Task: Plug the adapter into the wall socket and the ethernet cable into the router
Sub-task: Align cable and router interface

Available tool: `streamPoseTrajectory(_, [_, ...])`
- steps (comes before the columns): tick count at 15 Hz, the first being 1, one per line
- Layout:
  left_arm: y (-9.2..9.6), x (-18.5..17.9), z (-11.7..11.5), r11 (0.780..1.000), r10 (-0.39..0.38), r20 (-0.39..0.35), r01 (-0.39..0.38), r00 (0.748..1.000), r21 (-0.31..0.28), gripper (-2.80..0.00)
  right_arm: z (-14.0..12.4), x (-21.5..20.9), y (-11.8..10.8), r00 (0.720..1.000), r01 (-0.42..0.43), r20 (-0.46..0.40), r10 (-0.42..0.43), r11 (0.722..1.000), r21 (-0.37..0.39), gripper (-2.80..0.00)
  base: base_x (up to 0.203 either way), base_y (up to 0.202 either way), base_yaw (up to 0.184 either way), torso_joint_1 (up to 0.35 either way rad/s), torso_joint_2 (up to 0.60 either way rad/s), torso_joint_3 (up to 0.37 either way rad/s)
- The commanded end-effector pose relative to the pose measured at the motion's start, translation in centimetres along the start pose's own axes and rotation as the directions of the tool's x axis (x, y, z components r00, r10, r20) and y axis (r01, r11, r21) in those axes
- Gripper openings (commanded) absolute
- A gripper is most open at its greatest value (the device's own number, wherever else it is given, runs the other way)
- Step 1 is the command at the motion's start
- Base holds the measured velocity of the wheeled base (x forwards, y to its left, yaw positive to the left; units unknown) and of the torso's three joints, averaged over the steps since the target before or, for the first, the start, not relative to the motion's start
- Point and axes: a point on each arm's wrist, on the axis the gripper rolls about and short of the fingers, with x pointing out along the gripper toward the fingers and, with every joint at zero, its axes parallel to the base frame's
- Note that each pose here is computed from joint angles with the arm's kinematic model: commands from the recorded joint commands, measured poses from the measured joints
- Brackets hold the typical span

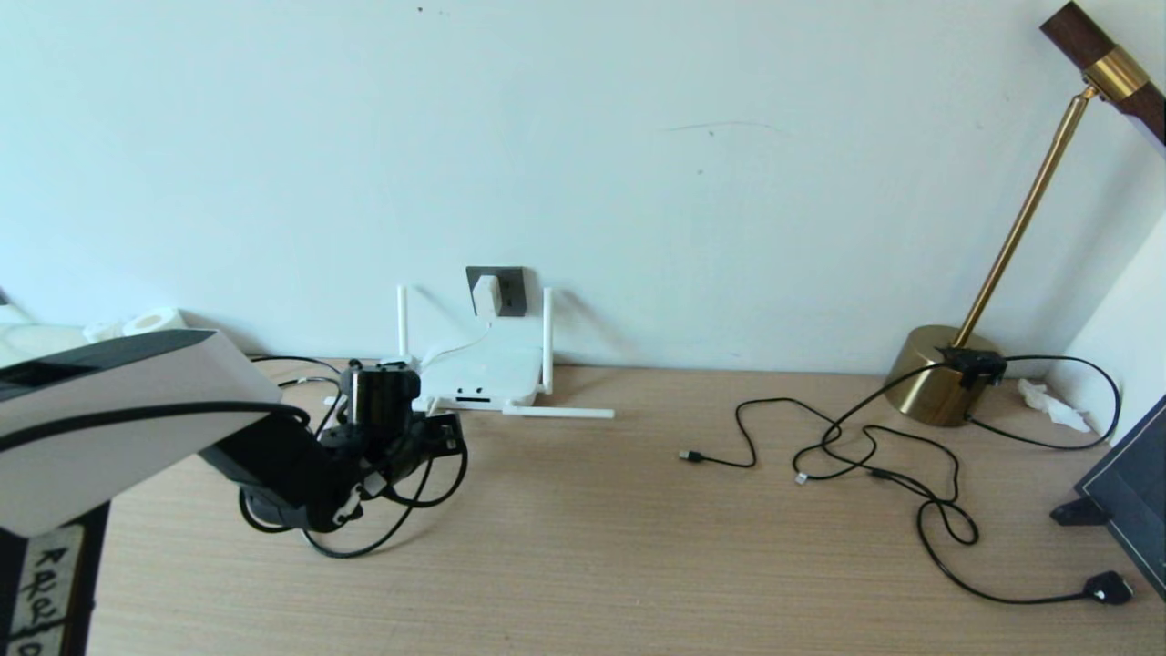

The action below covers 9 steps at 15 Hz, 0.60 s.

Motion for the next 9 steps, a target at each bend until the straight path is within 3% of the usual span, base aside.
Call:
streamPoseTrajectory(1, [0.1,-0.3,0.3,1.000,0.003,0.009,-0.003,1.000,0.001,-2.80,0.0,0.0,0.0,1.000,-0.001,-0.001,0.001,1.000,0.000,0.00,0.000,0.000,0.000,0.000,0.00,0.000])
streamPoseTrajectory(9, [0.2,-1.3,0.5,0.999,0.006,0.013,-0.007,1.000,0.038,-2.80,0.0,0.0,0.0,1.000,-0.001,-0.001,0.001,1.000,0.000,0.00,0.000,0.000,0.000,0.000,0.00,0.000])
